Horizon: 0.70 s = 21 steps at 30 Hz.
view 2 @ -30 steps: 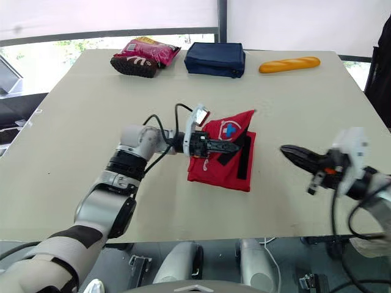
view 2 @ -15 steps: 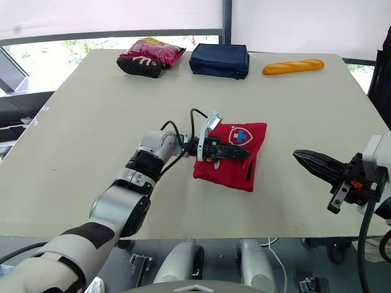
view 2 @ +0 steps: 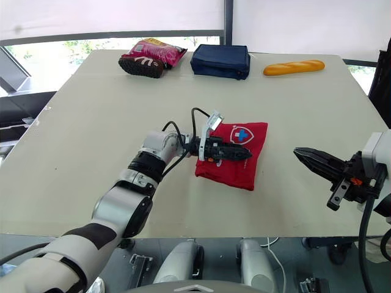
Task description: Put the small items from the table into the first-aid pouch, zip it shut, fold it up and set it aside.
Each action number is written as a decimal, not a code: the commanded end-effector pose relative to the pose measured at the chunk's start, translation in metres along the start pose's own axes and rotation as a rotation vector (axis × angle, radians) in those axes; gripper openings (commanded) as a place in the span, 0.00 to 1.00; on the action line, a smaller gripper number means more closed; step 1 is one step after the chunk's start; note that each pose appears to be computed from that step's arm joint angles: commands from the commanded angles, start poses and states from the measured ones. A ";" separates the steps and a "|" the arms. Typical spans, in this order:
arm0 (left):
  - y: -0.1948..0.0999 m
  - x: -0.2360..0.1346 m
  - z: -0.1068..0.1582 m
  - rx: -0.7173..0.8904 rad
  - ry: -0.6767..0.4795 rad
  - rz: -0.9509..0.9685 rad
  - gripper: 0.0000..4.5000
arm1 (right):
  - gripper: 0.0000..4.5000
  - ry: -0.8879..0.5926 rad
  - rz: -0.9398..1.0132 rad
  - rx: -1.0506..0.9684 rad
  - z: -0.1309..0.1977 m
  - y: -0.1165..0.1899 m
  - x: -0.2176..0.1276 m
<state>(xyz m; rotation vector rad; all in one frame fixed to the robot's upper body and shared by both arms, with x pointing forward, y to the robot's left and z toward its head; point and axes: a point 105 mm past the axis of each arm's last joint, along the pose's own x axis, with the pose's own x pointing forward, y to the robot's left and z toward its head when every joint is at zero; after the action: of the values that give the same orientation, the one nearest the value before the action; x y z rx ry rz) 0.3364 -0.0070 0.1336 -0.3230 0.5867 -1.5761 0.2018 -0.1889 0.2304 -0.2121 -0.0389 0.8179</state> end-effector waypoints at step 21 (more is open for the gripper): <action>0.024 0.010 -0.087 0.777 0.560 0.144 0.02 | 0.00 0.032 0.017 -0.041 0.001 0.008 -0.004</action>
<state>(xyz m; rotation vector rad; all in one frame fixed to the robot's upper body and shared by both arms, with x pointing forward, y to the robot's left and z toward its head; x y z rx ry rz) 0.3172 -0.0164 0.0922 0.7126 0.1548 -1.6306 0.1964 -0.1877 0.2207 -0.2098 0.0152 0.8272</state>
